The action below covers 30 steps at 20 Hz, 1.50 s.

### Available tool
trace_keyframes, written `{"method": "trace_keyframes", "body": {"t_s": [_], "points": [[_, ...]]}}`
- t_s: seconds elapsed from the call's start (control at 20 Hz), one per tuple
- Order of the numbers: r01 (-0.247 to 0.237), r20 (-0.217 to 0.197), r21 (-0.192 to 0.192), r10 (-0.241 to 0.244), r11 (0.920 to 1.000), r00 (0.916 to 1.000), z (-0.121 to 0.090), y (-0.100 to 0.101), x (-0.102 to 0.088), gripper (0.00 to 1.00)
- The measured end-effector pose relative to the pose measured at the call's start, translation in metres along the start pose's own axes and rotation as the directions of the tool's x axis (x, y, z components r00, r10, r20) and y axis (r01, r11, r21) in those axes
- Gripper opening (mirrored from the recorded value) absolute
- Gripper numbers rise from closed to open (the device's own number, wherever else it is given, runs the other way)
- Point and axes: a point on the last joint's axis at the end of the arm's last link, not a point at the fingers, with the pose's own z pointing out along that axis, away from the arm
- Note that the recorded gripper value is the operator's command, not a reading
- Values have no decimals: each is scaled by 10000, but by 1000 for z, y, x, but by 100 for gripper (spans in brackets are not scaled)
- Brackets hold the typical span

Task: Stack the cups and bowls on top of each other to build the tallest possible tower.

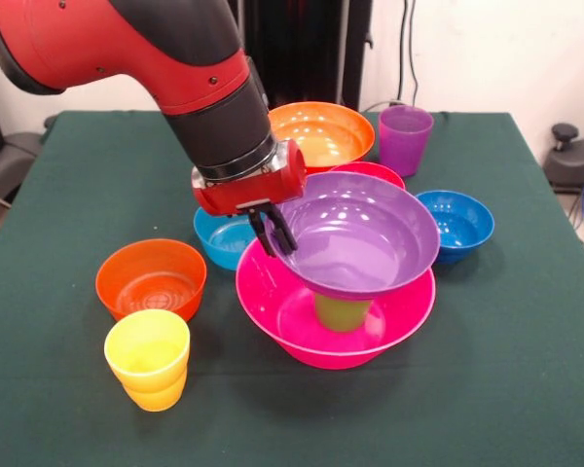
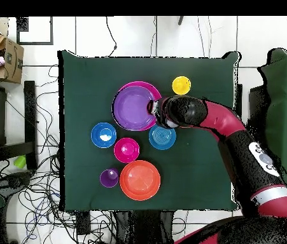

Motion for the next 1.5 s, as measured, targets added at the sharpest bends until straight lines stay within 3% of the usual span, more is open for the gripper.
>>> {"method": "trace_keyframes", "body": {"t_s": [1.0,1.5], "points": [[-28,253,25,28,10000,9997,-1,-2,-7,0],[64,431,23,-65,10000,9990,1,3,-1,0]]}}
